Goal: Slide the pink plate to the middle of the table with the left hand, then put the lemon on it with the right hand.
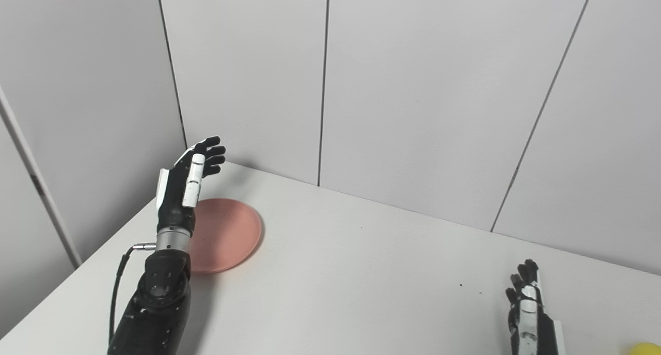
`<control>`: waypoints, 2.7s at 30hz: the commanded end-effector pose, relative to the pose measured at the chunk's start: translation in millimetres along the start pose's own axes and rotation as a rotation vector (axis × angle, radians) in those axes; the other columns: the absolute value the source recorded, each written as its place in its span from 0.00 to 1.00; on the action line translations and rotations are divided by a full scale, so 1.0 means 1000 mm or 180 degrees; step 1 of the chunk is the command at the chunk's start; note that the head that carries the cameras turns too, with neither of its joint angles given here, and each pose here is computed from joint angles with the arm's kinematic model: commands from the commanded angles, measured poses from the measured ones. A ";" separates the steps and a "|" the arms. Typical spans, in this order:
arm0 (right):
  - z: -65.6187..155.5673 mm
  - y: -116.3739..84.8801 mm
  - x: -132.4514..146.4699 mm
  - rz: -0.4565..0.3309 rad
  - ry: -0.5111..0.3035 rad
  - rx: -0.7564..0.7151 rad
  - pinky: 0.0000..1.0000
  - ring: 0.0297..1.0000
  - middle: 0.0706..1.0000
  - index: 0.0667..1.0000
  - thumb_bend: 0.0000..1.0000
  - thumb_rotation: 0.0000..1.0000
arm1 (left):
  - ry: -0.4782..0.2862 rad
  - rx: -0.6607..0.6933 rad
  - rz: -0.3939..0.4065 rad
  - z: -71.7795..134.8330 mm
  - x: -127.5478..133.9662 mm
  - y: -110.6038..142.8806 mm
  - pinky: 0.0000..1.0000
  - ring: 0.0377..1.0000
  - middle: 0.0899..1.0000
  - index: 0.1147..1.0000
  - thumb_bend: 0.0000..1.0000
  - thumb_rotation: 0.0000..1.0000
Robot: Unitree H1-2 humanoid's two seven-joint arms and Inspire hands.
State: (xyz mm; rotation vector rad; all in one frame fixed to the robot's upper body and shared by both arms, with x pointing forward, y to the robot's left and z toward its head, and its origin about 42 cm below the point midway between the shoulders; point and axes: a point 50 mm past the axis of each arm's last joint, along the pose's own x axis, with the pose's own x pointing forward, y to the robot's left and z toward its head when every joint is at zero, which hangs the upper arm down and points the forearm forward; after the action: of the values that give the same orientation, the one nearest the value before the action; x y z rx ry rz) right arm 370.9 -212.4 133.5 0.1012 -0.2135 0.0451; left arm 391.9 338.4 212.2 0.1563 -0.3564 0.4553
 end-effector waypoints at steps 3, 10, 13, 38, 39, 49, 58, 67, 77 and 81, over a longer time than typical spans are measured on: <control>-0.009 -0.007 -0.010 0.0028 0.0119 -0.0015 1.00 1.00 1.00 1.00 0.63 1.00 | -0.0199 0.0049 0.0194 0.016 0.012 0.016 0.72 0.71 0.70 0.67 0.63 1.00; -0.008 -0.007 -0.010 0.0001 0.0108 -0.0003 1.00 1.00 1.00 1.00 0.62 1.00 | -0.0078 0.0073 0.0289 0.008 0.013 0.034 0.74 0.72 0.71 0.70 0.63 1.00; -0.008 -0.007 -0.010 0.0018 0.0101 0.0010 1.00 1.00 1.00 1.00 0.62 1.00 | -0.0040 0.0164 0.0331 0.006 0.012 0.041 0.75 0.73 0.72 0.71 0.62 1.00; -0.006 -0.008 -0.008 0.0018 0.0077 -0.0025 1.00 1.00 1.00 1.00 0.64 1.00 | 0.0434 0.0300 0.0326 -0.027 0.011 0.059 0.80 0.79 0.77 0.77 0.60 1.00; -0.006 -0.008 -0.008 0.0019 0.0073 -0.0032 1.00 1.00 1.00 1.00 0.64 1.00 | 0.0443 0.0279 0.0312 -0.031 0.012 0.059 0.81 0.79 0.77 0.77 0.59 1.00; -0.005 -0.009 -0.006 0.0015 0.0075 -0.0035 1.00 1.00 1.00 1.00 0.62 1.00 | 0.0539 0.0242 0.0310 -0.050 0.015 0.055 0.75 0.75 0.74 0.73 0.57 1.00; -0.004 -0.007 -0.005 -0.0010 0.0050 -0.0034 1.00 1.00 1.00 1.00 0.62 1.00 | 0.0684 0.0088 0.0240 -0.060 0.015 0.049 0.78 0.77 0.76 0.75 0.58 1.00; -0.001 -0.007 -0.006 -0.0023 0.0044 -0.0025 1.00 1.00 1.00 1.00 0.62 1.00 | 0.0632 -0.0049 -0.0042 -0.052 0.015 0.033 0.79 0.79 0.78 0.77 0.58 1.00; -0.001 -0.006 -0.006 -0.0026 0.0042 -0.0015 1.00 1.00 1.00 1.00 0.62 1.00 | 0.0737 -0.0235 -0.0396 -0.045 0.012 0.012 0.85 0.83 0.80 0.78 0.58 1.00; -0.001 -0.006 -0.007 -0.0039 0.0043 0.0003 1.00 1.00 0.99 1.00 0.61 1.00 | 0.0817 -0.0285 -0.0498 -0.044 0.010 0.005 0.85 0.83 0.81 0.79 0.60 1.00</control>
State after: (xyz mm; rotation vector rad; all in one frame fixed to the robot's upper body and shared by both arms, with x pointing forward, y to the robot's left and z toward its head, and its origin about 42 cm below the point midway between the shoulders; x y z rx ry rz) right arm 368.2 -216.1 134.5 0.0971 -0.2152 0.0379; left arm 399.1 361.3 151.0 0.0302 -0.0483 0.3390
